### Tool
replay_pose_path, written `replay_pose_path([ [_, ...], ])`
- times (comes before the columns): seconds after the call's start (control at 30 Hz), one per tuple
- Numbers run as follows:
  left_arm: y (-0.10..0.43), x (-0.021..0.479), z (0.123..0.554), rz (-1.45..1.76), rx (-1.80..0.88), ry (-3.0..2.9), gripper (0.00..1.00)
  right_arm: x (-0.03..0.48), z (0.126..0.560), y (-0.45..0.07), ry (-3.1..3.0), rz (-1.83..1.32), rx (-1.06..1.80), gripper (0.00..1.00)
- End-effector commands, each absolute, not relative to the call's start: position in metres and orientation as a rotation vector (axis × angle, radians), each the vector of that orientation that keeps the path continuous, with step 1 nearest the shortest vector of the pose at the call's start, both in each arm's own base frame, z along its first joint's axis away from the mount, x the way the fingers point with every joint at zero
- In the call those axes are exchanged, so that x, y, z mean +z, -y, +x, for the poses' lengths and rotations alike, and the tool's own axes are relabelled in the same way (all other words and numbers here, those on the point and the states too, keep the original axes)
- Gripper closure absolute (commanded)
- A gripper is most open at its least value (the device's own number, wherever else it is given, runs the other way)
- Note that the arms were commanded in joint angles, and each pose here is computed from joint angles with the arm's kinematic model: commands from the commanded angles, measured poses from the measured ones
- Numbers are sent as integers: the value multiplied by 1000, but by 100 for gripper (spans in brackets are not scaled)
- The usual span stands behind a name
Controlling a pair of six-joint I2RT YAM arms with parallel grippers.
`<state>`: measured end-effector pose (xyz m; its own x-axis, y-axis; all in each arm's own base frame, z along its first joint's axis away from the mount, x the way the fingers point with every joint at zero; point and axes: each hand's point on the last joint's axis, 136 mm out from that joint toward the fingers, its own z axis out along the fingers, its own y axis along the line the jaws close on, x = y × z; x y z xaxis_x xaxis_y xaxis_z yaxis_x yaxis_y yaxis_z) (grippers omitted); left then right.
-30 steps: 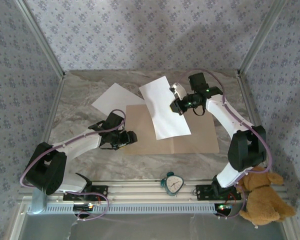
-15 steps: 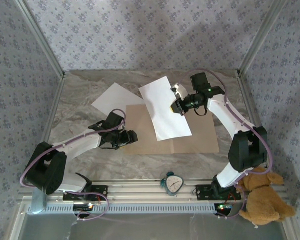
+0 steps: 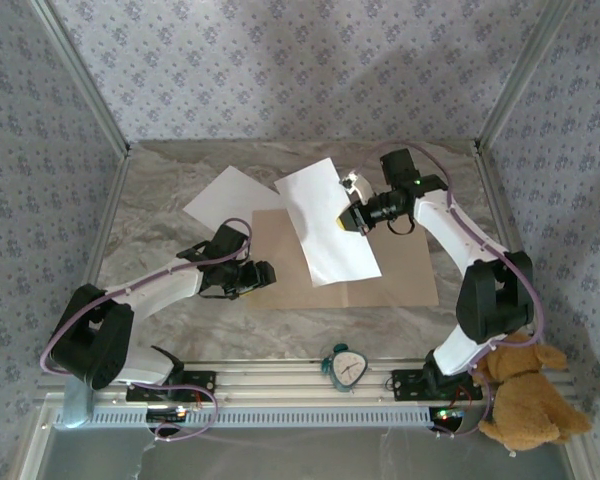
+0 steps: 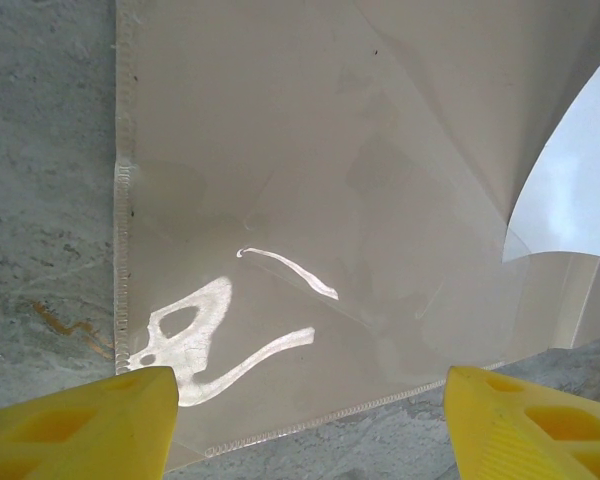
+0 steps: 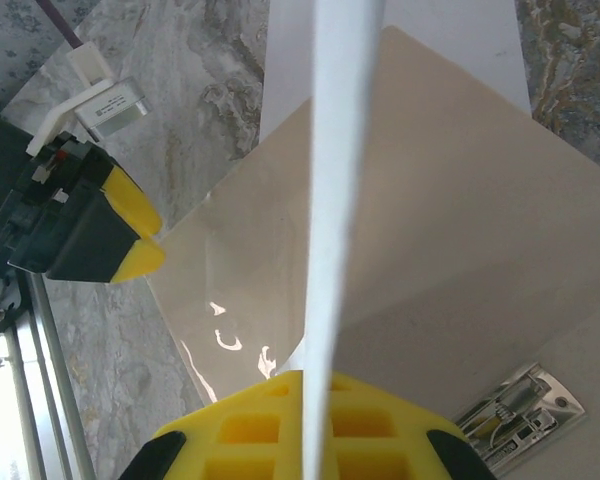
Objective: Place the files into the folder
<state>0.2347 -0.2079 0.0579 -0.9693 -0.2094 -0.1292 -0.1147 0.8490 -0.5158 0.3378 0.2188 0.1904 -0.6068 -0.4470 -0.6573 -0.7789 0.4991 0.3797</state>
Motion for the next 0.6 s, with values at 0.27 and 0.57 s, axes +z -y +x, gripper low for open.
replay_pose_path([
  [0.27,207,68,233,-247,-781,-2843,28,168,343,-231,-2293,-933,1229,100],
  [0.57,204,76,234,-202,-743,-2850,28,148,352,-233,-2308,-880,1302,100],
])
